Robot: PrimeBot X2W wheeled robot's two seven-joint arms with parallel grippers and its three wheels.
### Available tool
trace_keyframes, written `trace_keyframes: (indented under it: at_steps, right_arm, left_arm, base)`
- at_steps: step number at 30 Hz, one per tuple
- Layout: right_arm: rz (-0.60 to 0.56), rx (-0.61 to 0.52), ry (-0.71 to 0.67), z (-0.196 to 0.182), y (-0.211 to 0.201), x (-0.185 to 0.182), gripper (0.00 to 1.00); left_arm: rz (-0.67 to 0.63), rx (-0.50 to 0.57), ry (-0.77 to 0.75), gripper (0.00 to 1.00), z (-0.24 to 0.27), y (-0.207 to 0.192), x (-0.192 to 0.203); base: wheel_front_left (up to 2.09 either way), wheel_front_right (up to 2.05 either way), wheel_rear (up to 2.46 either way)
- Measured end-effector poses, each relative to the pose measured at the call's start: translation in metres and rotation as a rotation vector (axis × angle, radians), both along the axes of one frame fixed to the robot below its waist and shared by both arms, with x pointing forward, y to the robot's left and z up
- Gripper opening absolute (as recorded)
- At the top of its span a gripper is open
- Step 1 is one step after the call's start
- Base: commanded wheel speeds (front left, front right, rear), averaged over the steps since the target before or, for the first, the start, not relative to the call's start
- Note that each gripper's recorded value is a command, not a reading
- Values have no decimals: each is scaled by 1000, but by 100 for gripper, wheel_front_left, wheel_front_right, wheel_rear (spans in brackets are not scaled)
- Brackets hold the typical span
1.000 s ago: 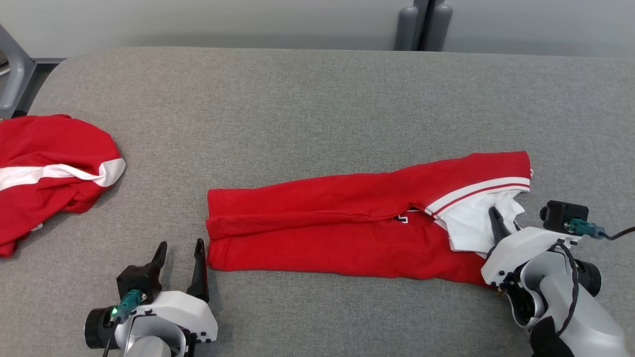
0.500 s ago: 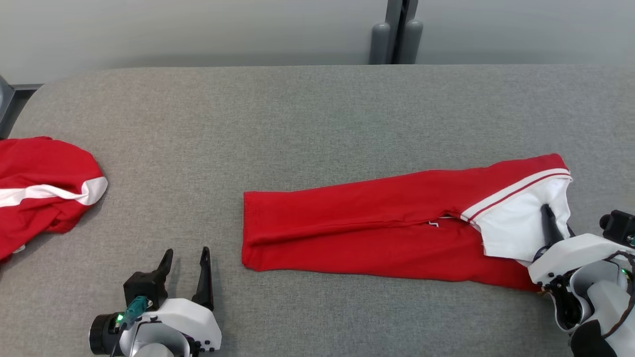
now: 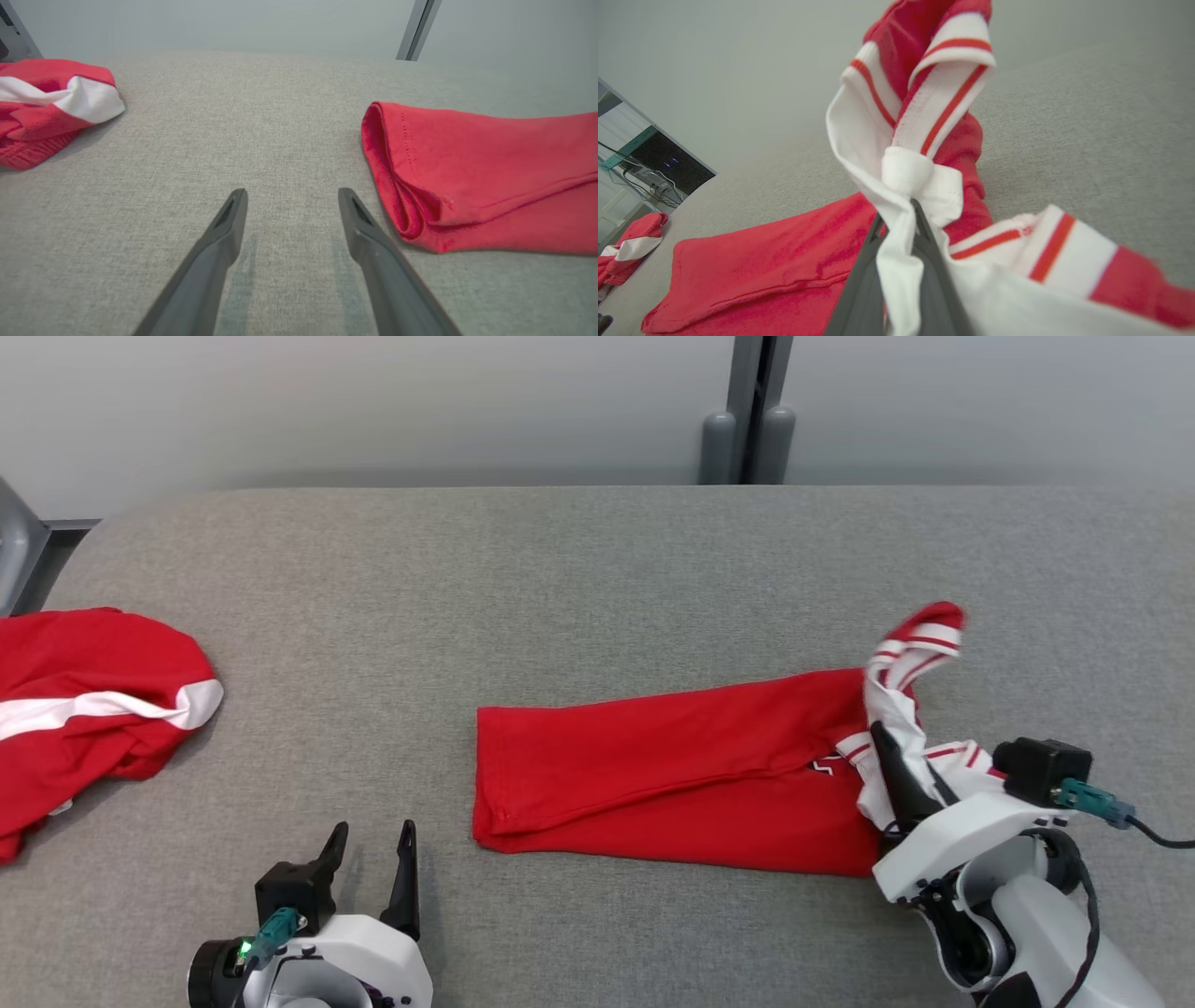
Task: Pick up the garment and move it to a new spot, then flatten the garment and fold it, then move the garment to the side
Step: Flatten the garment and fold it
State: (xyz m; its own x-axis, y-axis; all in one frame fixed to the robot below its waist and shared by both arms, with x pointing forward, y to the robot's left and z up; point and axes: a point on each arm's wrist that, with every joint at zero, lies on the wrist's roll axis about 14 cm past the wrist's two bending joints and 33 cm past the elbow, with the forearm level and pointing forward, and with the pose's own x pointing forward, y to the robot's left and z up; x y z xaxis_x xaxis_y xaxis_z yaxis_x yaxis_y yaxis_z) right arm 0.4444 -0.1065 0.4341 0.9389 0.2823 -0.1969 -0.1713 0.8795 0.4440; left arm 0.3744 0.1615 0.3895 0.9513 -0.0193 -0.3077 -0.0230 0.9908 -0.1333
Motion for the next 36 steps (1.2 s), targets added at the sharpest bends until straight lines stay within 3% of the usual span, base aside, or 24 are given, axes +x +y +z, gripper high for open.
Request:
trace_keyframes:
  at_steps: [9,22,23,24,25,31,36]
  right_arm:
    - [297,77,27,7,107,-17,0]
    - [573,76,48,5,215,-25,0]
    - [582,78,52,4,219,-26,15]
    - [590,82,54,3,223,-26,46]
    - [595,89,59,3,226,-27,100]
    - [565,115,24,11,222,-22,100]
    - [438,73,-38,16,180,7,100]
  left_arm:
    - [70,-4,10,100,0,21,-21]
    - [208,4,37,100,-3,59,-59]
    - [217,6,39,100,-3,61,-61]
    - [226,9,42,100,-4,63,-63]
    - [232,12,45,100,-4,64,-63]
    - [218,16,38,100,-3,60,-56]
    - [168,35,16,100,2,50,-41]
  base:
    - [0,0,0]
    - [0,0,0]
    - [0,0,0]
    - [0,0,0]
    - [0,0,0]
    - [0,0,0]
    - [0,0,0]
